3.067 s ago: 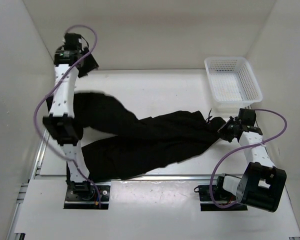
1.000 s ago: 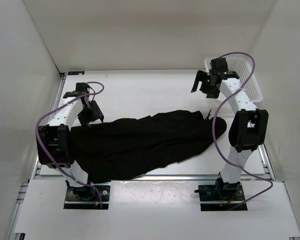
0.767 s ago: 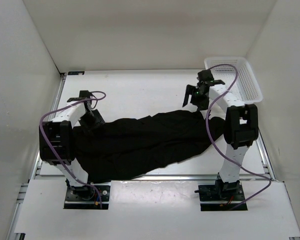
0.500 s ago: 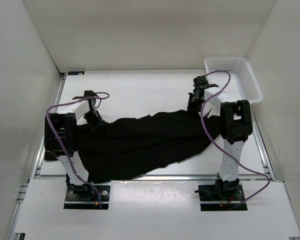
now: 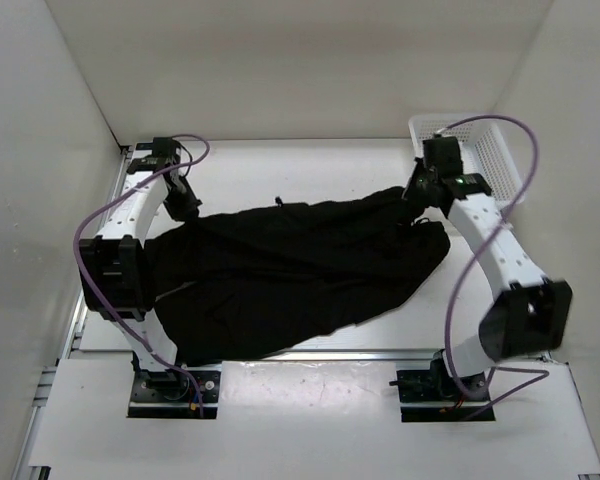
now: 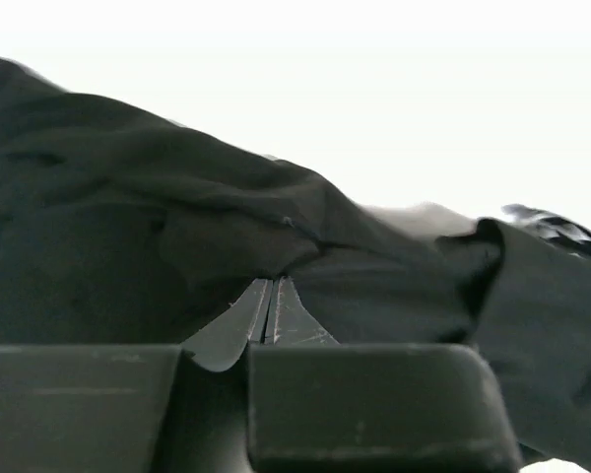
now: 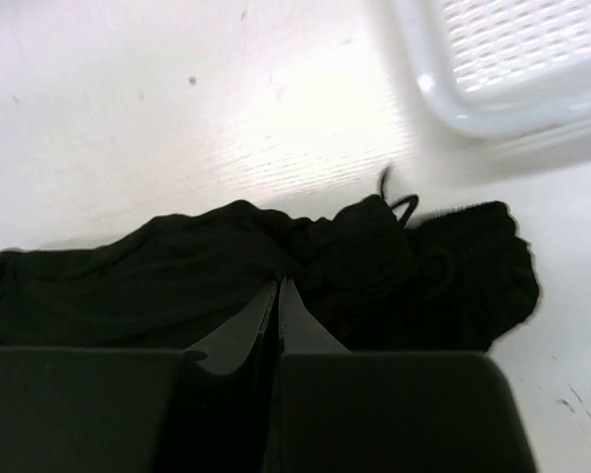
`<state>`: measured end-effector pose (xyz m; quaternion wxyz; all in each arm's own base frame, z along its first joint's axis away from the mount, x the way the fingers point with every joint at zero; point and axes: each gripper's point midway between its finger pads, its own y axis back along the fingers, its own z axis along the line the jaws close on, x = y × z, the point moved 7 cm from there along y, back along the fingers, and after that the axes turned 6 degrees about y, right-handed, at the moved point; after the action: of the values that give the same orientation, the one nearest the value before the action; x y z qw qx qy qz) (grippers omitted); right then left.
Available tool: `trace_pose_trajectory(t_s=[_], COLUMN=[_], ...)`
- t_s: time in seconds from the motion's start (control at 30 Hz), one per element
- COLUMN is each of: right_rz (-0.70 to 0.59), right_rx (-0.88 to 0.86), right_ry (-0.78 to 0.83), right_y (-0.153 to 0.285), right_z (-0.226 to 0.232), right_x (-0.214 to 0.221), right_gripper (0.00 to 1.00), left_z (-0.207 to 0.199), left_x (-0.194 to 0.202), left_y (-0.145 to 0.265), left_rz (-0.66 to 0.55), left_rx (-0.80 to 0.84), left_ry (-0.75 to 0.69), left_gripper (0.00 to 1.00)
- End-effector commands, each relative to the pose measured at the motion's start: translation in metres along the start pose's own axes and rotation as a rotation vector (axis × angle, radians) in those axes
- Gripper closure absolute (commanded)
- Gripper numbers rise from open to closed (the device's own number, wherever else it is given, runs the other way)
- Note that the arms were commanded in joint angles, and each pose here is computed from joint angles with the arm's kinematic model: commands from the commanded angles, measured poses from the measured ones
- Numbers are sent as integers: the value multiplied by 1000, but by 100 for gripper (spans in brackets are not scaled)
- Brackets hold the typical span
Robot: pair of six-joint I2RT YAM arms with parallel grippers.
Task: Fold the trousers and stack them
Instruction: Flatten the trousers out
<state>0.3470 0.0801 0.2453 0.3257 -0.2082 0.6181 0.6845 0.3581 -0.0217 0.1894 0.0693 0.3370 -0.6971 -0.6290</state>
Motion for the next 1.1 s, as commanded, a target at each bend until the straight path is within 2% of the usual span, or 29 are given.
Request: trace_pose_trajectory(t_s=[0.0,0.13,0.17,0.23,0.27,0.3,0.33,0.37,0.4,0.43,0.47,0.5,0.53,0.57,0.6,0.63,0.67,0.7,0.73,0.77,0.8,0.83,0.9,0.93,0.97,1.0,1.03,1.07], right_rz=[-77,-156,-157,-190,-235,-252,-248,-297,-206,-181,-201,-184,-217,-212,-210,-215,-227,-192,-185,-180,-148,-130,-72,-68,-41,-13,4,18], right_rx=[133,172,199,223,227,254,253,234,233,224,218,207,196,172,173,157,140,134,102,83,71,48,34,19,4,-8,-19,-24], right_ry=[-67,-118,-132,-170,-198,-215,-223,-247,-194,-195,-181,-148,-153,-151,-151,-151,-153,-147,-145,-144,-140,-129,-115,-105,-103,-91,-91,-78], right_y=[28,56,54,47,49,34,28,32,12,11,16,16,26,32,36,39,49,46,46,51,45,45,35,35,32,26,24,22], right_z=[-27,-39,-42,-49,-49,-54,-55,-55,-52,-51,-48,-44,-43,-43,-44,-43,-43,-45,-42,-42,-42,-37,-35,-35,-35,-35,-35,-35], right_x=[2,3,5,-7,-23,-34,-43,-70,-68,-77,-93,-90,-95,-86,-81,-78,-75,-62,-57,-51,-40,-32,-10,-5,2,12,17,21], right_gripper=[100,100,100,100,100,100,100,93,71,54,38,29,13,7,5,8,14,24,57,76,89,100,100,100,90,82,75,54], left_z=[-11,-34,-47,-59,-72,-79,-86,-98,-96,-97,-92,-86,-82,-69,-59,-53,-40,-17,-6,-3,12,17,23,25,24,22,25,24], left_x=[-16,-34,-46,-61,-80,-88,-93,-107,-103,-104,-101,-97,-97,-83,-80,-76,-75,-66,-64,-64,-63,-64,-65,-72,-72,-77,-82,-82], left_y=[38,25,34,17,35,35,19,39,40,42,44,46,68,51,50,60,55,36,29,20,10,-2,-16,-18,-31,-33,-38,-51], left_rz=[-95,-75,-109,-98,-152,-161,-137,-186,-152,-151,-148,-146,-209,-170,-173,-210,-214,-164,-150,-130,-100,-73,-43,-52,-19,-7,-5,22], left_rx=[47,89,117,109,146,170,173,234,223,223,205,178,192,124,97,95,47,-16,-36,-6,-21,-32,-58,-58,-56,-26,-14,-18], left_ry=[-25,-46,-54,-54,-62,-75,-77,-94,-104,-105,-103,-100,-97,-94,-85,-81,-23,25,54,69,100,110,124,135,136,156,170,181], left_gripper=[90,90,90,90,90,90,87,70,60,48,19,10,4,0,5,13,26,66,82,90,90,86,72,58,36,7,0,0])
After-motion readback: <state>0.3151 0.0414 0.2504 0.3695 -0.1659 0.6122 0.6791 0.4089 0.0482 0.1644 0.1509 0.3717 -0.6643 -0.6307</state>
